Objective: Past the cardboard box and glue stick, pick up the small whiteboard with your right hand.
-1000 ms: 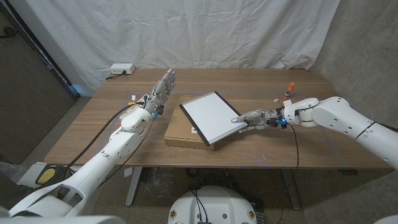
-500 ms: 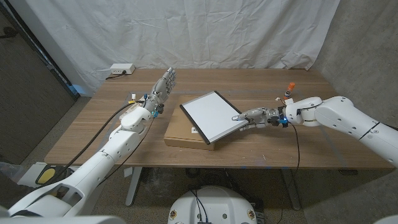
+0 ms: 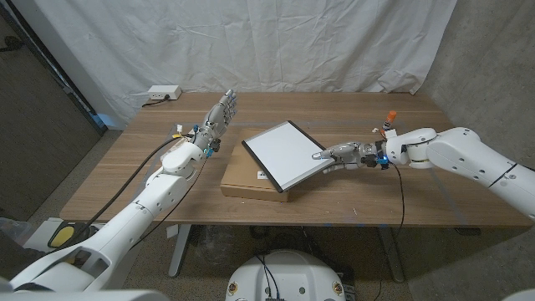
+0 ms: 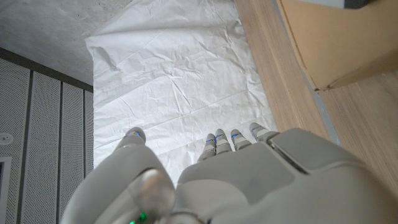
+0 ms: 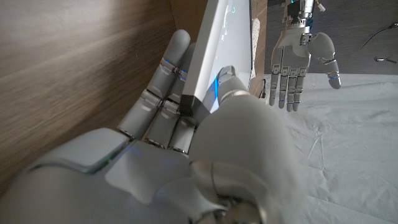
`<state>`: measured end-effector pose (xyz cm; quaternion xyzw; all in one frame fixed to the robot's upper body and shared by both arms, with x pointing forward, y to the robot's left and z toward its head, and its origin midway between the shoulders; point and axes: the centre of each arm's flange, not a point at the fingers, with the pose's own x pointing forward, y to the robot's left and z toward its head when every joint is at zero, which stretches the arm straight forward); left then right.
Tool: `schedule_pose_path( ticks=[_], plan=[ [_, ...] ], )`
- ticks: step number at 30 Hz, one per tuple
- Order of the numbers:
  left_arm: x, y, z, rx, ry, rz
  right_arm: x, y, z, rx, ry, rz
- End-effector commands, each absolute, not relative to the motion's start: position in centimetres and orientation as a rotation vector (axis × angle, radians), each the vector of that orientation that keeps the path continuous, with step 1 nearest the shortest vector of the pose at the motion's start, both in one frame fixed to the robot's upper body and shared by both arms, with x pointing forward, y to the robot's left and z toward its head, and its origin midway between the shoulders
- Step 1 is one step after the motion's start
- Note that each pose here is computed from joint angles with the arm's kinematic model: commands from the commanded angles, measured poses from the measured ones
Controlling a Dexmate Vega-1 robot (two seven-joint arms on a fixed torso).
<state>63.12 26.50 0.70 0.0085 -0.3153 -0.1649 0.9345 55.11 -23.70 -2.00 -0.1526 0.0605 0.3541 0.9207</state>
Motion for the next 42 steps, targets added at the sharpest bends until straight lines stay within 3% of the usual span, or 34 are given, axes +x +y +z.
schedule_pose_path(
  ticks=[1,42],
  plan=[
    [63.0,26.4,0.7,0.021,-0.639,-0.337,54.8,-23.6,-1.4,-0.309,0.105,0.735],
    [61.4,26.0,2.3,0.065,-0.649,-0.35,52.0,-24.0,0.4,-0.295,0.01,0.73]
  ],
)
